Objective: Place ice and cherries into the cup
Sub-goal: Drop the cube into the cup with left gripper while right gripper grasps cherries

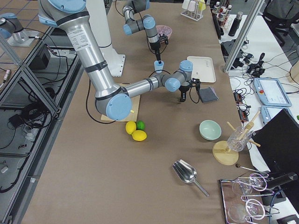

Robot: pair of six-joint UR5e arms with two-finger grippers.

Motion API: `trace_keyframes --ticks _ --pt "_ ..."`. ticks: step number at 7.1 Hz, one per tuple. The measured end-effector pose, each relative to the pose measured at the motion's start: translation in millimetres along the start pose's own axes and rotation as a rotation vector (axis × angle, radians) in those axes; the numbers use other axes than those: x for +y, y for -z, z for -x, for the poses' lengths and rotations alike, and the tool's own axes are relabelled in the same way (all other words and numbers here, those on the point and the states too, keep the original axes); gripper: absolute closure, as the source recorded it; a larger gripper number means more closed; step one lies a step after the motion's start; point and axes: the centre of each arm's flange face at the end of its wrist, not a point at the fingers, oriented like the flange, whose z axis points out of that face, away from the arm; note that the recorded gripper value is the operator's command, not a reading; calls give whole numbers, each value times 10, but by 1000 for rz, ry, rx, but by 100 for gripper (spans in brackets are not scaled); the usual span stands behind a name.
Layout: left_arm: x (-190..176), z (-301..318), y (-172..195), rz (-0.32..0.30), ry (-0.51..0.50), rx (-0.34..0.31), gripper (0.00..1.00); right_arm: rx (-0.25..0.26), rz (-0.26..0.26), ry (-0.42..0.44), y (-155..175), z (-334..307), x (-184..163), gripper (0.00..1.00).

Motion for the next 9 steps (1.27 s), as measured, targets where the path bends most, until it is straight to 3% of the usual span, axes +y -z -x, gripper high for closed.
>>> trace_keyframes --ticks 4,6,9 --pt "-3 -12 52 -3 0 8 6 -14 38 -6 -58 -26 37 60" --pt "-3 -14 92 -3 0 13 6 -14 47 -10 -89 -46 39 100" --pt "-3 -11 124 -4 0 15 6 -40 69 -23 -14 -97 -21 100"
